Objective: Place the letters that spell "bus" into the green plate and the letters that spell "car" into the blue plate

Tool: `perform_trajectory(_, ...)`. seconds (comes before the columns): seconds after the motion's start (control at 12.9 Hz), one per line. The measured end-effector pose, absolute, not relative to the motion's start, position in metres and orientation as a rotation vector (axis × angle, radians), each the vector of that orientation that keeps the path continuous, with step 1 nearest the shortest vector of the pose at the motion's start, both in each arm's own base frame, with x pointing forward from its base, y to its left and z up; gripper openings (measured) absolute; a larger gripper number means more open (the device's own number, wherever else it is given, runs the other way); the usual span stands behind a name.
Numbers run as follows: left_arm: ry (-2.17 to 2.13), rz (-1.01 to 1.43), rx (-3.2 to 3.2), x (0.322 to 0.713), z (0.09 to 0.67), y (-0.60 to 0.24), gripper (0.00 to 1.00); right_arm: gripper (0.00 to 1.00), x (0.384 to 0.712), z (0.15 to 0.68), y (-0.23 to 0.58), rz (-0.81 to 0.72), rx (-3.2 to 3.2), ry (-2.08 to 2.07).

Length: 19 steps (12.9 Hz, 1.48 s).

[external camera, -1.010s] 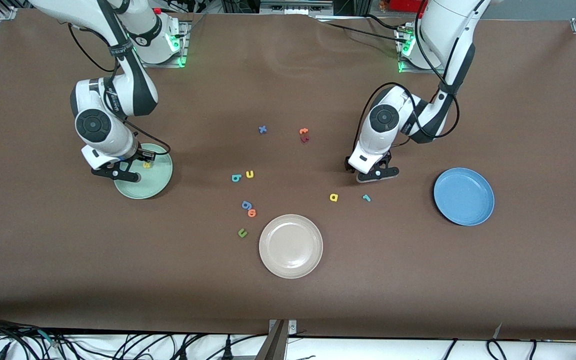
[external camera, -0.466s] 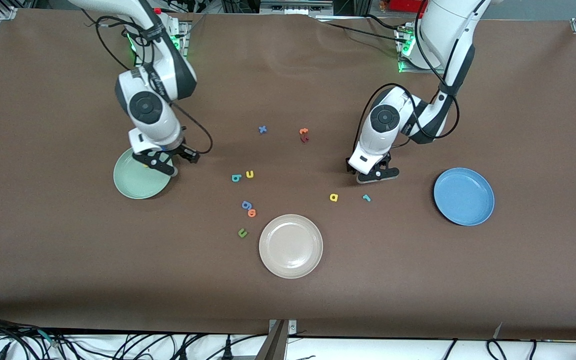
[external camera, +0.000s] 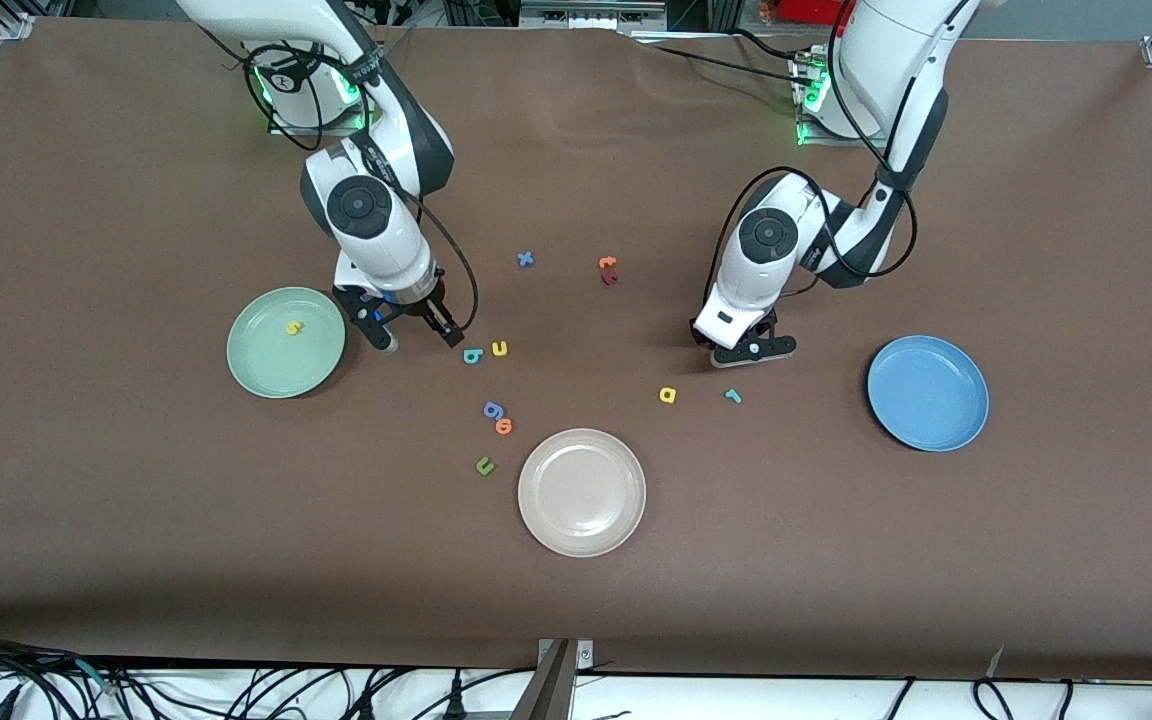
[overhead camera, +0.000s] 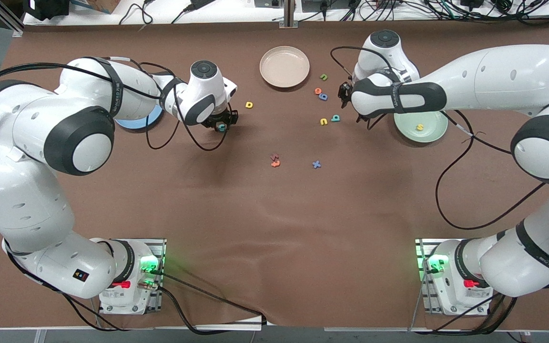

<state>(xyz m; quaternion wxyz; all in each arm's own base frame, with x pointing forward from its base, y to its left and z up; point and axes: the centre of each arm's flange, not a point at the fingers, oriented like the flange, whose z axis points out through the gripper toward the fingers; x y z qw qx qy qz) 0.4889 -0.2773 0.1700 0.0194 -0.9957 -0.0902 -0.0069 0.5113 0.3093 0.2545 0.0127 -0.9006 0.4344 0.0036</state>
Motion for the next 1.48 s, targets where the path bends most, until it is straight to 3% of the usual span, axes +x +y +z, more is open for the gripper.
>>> perform_trajectory(0.08, -0.279, -0.025, -3.092, 0.489, 0.171, -0.278, 0.37, 0.77, 0.518, 0.255, 0.314, 0.017, -2.791, 1.386)
perform_trajectory(0.23, -0.277, -0.027, -3.093, 0.49, 0.171, -0.279, 0.32, 0.77, 0.532, 0.256, 0.322, 0.022, -2.766, 1.423)
perform_trajectory(0.31, -0.276, -0.028, -3.093, 0.49, 0.172, -0.28, 0.25, 0.78, 0.538, 0.253, 0.326, 0.022, -2.758, 1.432)
perform_trajectory(0.78, -0.215, -0.037, -3.096, 0.494, 0.174, -0.275, 0.25, 0.74, 0.551, 0.198, 0.338, 0.082, -2.789, 1.456)
perform_trajectory(1.24, 0.176, -0.116, -3.076, 0.546, 0.218, -0.188, 0.25, 0.67, 0.547, 0.185, 0.35, 0.097, -2.81, 1.437)
perform_trajectory(1.4, 0.288, -0.142, -3.056, 0.56, 0.234, -0.15, 0.25, 0.48, 0.544, 0.181, 0.353, 0.105, -2.821, 1.433)
perform_trajectory(1.48, 0.35, -0.147, -3.044, 0.566, 0.239, -0.131, 0.25, 0.46, 0.543, 0.178, 0.353, 0.11, -2.826, 1.433)
